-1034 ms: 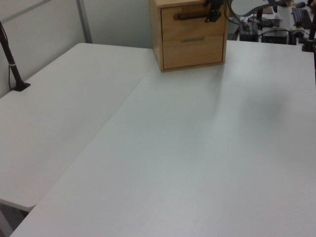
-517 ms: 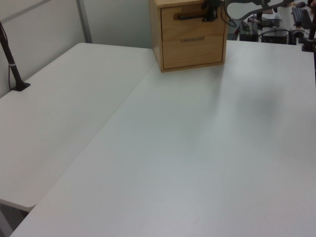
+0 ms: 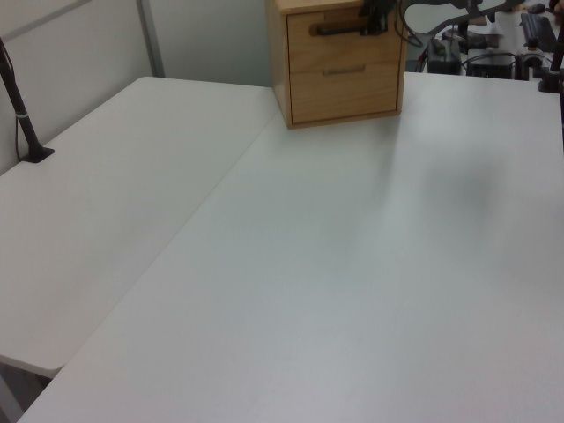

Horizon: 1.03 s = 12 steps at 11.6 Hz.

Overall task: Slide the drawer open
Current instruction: 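Pull the handle outward, sliding the drawer out of the cabinet, then release the handle and lift the gripper away from the drawer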

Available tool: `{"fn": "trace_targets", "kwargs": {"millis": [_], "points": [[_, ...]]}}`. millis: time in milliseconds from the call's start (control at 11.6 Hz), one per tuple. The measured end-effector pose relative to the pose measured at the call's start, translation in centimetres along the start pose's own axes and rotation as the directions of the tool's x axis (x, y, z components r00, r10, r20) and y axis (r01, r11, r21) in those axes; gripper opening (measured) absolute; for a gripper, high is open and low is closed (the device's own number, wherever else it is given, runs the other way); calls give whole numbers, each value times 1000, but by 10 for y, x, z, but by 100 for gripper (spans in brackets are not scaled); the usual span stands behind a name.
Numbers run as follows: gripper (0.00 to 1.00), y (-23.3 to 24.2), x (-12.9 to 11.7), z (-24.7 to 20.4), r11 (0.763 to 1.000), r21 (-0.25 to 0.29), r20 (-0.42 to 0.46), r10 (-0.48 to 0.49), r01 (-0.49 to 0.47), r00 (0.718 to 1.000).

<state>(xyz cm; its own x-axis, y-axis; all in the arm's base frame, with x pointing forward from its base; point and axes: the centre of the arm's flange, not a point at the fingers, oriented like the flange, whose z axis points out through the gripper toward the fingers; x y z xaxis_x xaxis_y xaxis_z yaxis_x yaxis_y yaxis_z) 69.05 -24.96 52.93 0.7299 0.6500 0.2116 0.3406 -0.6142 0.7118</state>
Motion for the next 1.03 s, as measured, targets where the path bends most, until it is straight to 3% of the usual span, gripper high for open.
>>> {"fn": "trace_targets", "kwargs": {"millis": [172, 517, 1034], "points": [[51, -1, 3, -4, 1000, 16, 12, -3, 3, 1000], [51, -10, 16, -29, 994, 108, 67, -24, 17, 997], [51, -52, 47, -94, 954, 298, 152, -71, 23, 986]]}}
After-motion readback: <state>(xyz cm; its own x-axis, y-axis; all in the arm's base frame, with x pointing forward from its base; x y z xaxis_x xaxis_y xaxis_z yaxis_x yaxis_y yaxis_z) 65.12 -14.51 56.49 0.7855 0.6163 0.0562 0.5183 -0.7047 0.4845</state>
